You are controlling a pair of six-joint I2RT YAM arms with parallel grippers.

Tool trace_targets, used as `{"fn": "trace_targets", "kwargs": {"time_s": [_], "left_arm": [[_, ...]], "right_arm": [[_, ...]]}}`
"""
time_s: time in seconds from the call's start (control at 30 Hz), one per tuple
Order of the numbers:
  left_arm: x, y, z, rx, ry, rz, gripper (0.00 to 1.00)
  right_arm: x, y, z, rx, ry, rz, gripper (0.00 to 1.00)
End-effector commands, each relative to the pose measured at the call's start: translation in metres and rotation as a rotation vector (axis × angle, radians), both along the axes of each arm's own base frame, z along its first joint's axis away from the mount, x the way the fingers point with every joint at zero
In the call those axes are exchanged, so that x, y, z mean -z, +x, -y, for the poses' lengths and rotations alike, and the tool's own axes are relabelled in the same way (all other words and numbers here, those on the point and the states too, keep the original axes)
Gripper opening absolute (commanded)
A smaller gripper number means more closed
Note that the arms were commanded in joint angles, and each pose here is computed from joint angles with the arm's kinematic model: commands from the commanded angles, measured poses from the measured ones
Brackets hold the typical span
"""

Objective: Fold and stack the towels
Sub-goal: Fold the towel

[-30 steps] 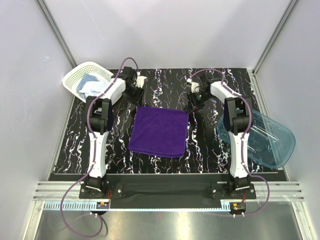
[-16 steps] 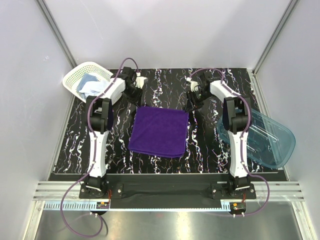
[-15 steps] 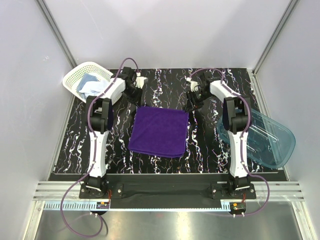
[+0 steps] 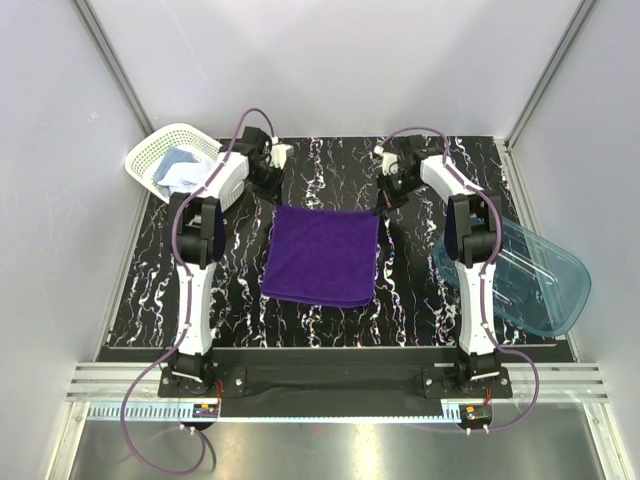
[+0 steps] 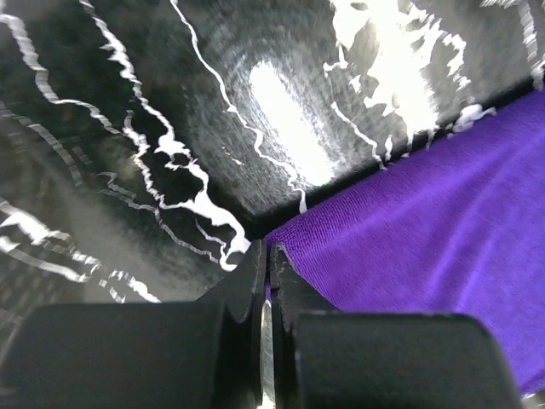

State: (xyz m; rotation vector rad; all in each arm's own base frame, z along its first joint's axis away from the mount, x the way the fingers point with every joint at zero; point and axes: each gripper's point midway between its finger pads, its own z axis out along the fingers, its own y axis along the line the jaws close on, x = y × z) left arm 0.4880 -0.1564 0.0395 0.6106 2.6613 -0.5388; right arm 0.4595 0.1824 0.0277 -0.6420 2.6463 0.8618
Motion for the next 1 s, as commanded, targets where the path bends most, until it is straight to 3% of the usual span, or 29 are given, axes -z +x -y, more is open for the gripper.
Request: {"fn": "trace_targets", "kwargs": {"time_s": [0.0, 0.27, 0.6, 0.8, 0.97], "left_arm": [[-0.121, 0.036, 0.006, -0.074, -0.081, 0.302, 0.0], [-0.279, 0.017, 0.003, -0.126, -0.19, 0.639, 0.0], [-0.338, -0.056, 0.0, -0.11, -0.232, 0.746, 0.0], [-0.337, -0.117, 0.013, -0.068, -0.252, 0.709, 0.0], [-0.312, -0.152, 0.024, -0.075, -0.279, 0.582, 0.0]], "right_arm": [[-0.105, 0.043, 0.014, 0.081, -0.03, 0.293, 0.0], [-0.231, 0.044, 0.032, 0.151, -0.064, 0.577, 0.0], [-0.324, -0.025, 0.042, 0.192, 0.004, 0.774, 0.0], [-0.326, -0.092, 0.043, 0.2, 0.027, 0.738, 0.0], [-0.319, -0.139, 0.052, 0.239, 0.038, 0.696, 0.0]]}}
